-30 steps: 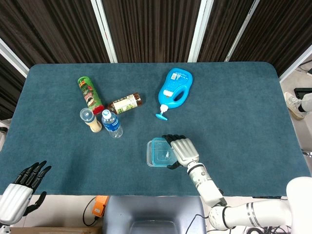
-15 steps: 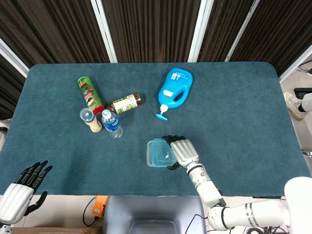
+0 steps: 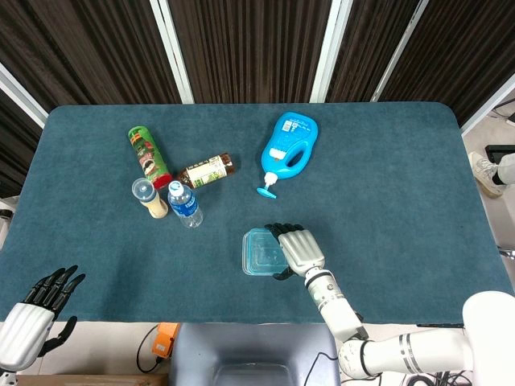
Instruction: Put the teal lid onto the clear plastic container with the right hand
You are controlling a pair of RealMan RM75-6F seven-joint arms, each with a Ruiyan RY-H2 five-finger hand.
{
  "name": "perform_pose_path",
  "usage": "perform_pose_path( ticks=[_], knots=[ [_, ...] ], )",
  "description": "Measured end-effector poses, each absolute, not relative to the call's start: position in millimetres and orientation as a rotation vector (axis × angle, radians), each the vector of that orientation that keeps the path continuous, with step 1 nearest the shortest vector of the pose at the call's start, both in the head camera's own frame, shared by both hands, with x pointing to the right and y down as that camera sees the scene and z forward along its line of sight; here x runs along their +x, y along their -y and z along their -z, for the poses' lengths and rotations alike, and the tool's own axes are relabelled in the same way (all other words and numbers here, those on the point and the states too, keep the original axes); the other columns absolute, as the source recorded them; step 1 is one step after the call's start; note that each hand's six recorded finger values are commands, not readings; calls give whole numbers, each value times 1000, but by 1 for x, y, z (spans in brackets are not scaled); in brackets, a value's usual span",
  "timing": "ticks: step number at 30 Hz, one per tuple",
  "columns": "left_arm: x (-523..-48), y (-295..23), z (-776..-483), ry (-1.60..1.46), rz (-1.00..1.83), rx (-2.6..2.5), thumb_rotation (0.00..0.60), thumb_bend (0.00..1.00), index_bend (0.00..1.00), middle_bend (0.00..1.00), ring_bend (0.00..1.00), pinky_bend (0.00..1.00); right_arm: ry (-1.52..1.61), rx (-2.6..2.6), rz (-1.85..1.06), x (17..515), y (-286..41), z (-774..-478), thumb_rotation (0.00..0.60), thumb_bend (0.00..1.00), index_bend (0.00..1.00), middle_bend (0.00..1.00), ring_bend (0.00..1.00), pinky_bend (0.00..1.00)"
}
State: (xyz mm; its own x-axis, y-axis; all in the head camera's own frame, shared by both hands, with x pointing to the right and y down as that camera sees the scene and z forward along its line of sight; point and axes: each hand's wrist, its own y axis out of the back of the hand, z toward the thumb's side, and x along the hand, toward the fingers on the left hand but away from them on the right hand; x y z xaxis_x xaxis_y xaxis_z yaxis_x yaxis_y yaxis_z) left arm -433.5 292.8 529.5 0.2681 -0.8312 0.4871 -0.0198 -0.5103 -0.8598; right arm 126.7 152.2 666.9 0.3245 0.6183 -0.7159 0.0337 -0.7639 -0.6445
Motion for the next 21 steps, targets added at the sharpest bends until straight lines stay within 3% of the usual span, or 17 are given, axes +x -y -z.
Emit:
perform_pose_path(
  ticks=[21],
  knots=[
    [-434,-293,-529,-781,1324,-1766,600,431,0,0,0,161,566,-2065,-1460,132,-154,-667,600,273,751,470,422,586]
  ],
)
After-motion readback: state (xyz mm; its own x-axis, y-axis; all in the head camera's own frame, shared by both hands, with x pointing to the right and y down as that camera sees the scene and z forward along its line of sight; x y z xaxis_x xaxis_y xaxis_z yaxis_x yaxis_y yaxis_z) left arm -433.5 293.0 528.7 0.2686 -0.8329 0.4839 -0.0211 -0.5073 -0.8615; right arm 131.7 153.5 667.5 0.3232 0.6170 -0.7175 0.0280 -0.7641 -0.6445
